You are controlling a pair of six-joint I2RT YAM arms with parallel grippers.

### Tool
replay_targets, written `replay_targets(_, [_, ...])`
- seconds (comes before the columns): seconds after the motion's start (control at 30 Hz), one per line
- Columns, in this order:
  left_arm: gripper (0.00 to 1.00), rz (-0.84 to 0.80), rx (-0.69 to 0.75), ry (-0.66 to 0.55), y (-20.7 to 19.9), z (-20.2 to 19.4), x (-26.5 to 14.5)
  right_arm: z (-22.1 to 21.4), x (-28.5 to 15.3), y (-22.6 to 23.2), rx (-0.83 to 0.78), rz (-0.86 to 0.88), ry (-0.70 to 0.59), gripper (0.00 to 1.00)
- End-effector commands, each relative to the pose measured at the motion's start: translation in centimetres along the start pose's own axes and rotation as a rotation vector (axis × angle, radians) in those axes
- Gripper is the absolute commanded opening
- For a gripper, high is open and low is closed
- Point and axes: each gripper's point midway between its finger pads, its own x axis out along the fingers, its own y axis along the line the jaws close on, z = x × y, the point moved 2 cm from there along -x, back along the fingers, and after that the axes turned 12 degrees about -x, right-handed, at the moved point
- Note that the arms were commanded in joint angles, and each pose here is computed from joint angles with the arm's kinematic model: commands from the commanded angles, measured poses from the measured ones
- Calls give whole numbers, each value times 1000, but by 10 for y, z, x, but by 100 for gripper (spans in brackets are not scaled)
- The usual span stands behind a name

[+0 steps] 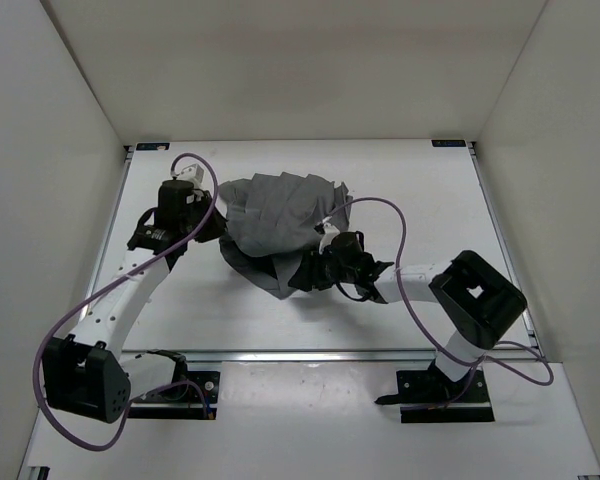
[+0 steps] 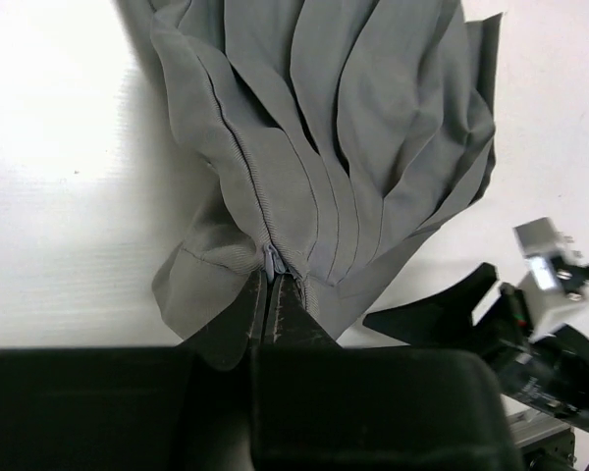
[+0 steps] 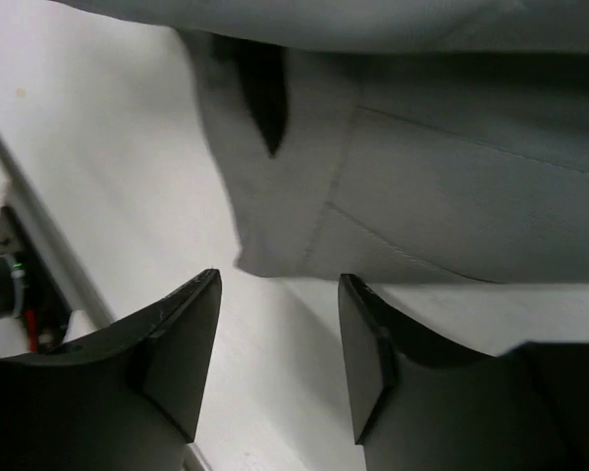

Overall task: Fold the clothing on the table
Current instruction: Flatten the skirt out

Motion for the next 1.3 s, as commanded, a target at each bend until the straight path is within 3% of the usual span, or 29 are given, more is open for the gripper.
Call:
replay_targets(0.0, [0,-69,14,-26,-10,3,-5,13,9,-5,1,-75,-22,49])
replay_targets(0.17, [0,-67,-3,-21,-7,1,-1,-2,26,-4,-28,-134,77,55])
replay_targets(0.53, [0,-76,-5,-32,-5,0,-5,-19,12,11,-28,-219,83,48])
replay_targets(0.67, [0,-80,-12,-31,-4,-2,-3,-36,15,27,156,-85,86,46])
replay_targets(0.9, [0,-95,-20,-46,-3,-3,-8,-34,35,29,338,-42,39,46])
replay_targets(1.13, [0,-95,-27,-54,0,-1,-8,-41,46,17,455,-58,24,39])
replay_targets(1.27, [0,-99,-30,-62,3,-2,-8,-42,33,-4,540,-84,-31,22])
